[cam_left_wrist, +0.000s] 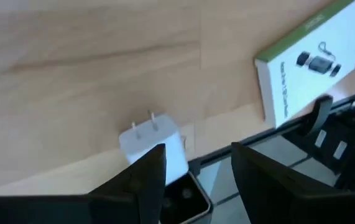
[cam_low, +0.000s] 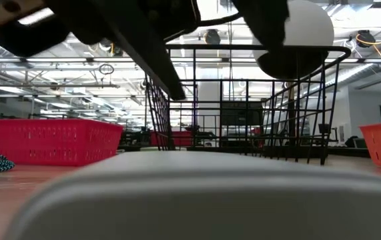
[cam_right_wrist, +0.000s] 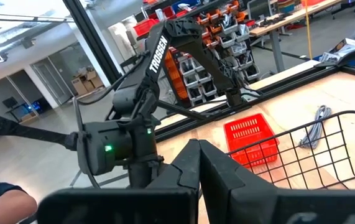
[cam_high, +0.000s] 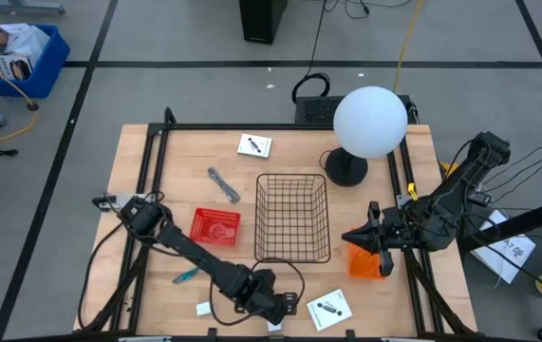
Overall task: Pick and place items into bin
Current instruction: Put the right charger adapter into the black wire basket
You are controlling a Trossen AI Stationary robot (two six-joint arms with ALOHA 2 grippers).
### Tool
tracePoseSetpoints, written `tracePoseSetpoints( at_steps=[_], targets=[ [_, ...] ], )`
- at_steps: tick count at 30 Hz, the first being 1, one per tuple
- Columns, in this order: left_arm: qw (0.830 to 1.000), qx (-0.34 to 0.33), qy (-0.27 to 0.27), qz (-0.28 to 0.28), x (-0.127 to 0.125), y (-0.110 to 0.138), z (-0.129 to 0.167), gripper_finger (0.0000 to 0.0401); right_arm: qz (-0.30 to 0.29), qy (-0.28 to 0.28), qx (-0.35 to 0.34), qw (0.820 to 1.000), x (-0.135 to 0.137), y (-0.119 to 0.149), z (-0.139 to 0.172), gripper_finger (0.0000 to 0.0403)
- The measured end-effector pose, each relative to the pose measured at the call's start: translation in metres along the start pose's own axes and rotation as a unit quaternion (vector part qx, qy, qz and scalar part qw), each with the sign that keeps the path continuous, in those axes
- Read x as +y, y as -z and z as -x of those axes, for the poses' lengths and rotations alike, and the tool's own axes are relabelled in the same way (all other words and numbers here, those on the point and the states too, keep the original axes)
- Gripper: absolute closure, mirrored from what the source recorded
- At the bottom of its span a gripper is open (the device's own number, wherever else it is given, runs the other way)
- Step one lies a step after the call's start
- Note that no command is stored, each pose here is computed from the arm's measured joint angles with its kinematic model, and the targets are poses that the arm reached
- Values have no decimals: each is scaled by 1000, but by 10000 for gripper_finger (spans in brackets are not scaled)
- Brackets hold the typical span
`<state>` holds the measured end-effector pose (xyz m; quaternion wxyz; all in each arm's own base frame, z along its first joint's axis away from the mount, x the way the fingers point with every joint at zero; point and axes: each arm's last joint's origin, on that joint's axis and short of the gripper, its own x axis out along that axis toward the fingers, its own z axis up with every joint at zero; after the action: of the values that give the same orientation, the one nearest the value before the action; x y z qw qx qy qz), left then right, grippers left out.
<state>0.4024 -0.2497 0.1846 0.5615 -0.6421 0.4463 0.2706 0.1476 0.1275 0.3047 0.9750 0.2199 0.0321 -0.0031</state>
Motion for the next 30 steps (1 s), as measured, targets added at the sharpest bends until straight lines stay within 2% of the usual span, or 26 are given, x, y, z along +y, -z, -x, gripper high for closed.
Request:
tracePoseSetpoints(
  at_steps=[8, 17, 30],
  targets=[
    [999, -47, 24, 14, 1, 1, 0, 215, 0, 0, 0, 1000, 0, 0, 0, 403],
    [996, -72, 32, -50, 0, 0, 0, 215, 0, 0, 0, 1000, 0, 0, 0, 403],
    [998, -49, 29, -39, -1, 1, 0, 215, 0, 0, 0, 1000, 0, 0, 0, 403]
  ],
)
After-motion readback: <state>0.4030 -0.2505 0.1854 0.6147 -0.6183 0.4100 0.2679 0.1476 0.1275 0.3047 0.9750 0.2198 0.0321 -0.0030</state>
